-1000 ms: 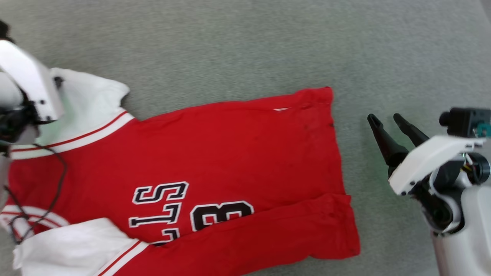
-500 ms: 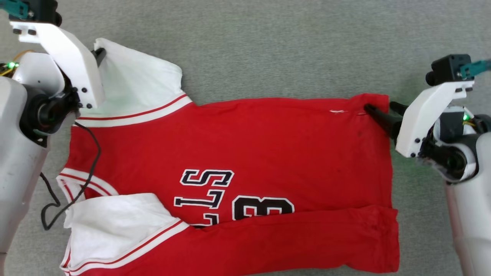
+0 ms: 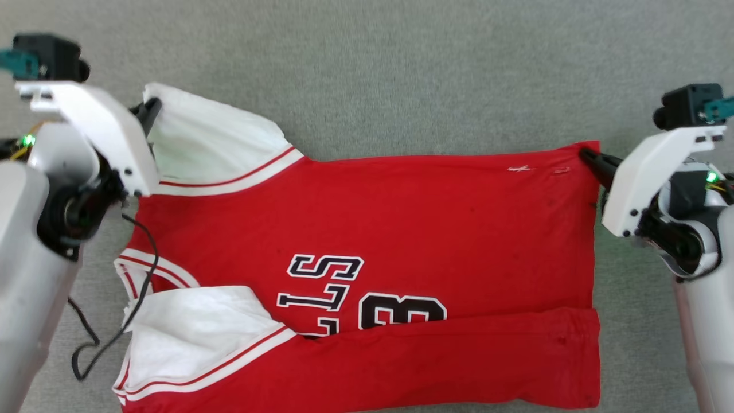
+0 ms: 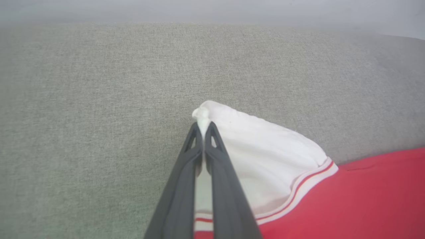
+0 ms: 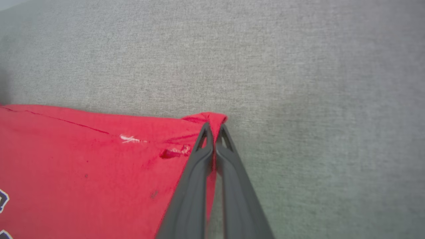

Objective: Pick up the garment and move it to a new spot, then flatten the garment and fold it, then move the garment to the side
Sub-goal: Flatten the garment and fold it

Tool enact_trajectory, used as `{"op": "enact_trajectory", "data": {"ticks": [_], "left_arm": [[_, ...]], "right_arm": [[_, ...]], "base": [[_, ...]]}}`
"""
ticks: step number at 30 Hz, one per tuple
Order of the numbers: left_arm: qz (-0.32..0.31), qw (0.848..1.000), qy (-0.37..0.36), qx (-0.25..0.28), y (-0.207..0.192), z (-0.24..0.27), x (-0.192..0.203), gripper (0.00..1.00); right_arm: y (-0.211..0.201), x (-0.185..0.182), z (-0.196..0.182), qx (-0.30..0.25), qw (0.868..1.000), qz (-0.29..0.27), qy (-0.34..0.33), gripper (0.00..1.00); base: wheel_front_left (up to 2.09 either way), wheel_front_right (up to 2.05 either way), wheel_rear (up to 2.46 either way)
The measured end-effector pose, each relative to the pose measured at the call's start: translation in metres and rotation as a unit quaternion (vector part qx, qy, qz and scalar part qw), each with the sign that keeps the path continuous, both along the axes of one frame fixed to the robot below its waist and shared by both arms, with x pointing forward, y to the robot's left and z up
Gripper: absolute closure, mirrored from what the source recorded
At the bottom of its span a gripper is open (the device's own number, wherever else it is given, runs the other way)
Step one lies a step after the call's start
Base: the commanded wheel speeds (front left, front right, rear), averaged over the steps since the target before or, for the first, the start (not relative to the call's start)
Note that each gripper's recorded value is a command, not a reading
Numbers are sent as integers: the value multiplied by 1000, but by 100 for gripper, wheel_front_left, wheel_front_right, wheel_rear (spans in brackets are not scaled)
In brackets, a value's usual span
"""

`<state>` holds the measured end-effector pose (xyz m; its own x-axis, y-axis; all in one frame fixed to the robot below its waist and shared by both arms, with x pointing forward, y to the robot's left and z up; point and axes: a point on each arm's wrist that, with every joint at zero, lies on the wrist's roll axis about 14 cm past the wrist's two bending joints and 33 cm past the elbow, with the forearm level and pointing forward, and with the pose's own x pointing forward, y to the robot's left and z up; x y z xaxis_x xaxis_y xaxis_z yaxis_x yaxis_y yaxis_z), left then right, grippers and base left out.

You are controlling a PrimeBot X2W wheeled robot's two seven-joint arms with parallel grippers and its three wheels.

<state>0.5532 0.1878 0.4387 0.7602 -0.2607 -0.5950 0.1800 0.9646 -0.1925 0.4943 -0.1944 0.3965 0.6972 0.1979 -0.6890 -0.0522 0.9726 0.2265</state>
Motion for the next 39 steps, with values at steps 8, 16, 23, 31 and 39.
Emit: {"op": "enact_trajectory", "data": {"ticks": [8, 16, 23, 31, 39], "left_arm": [[68, 996, -50, -29, 24, 18, -51, 100], [140, 988, -28, -52, 44, 0, -142, 100], [170, 982, 45, -66, 47, -35, -209, 100], [174, 977, 92, -81, 31, -63, -231, 0], [168, 984, -29, -59, 28, -31, -201, 0]], "right_arm": [[-19, -26, 39, -19, 996, -25, -80, 100], [-20, -79, 38, -2, 994, -50, -94, 100], [-13, -125, 12, 20, 996, -62, -57, 100], [-5, -160, -20, 33, 997, -66, -11, 0], [-5, -149, 10, 35, 993, -69, -89, 0]], "base": [[0, 0, 0], [0, 0, 0], [0, 0, 0], [0, 0, 0], [0, 0, 0]]}}
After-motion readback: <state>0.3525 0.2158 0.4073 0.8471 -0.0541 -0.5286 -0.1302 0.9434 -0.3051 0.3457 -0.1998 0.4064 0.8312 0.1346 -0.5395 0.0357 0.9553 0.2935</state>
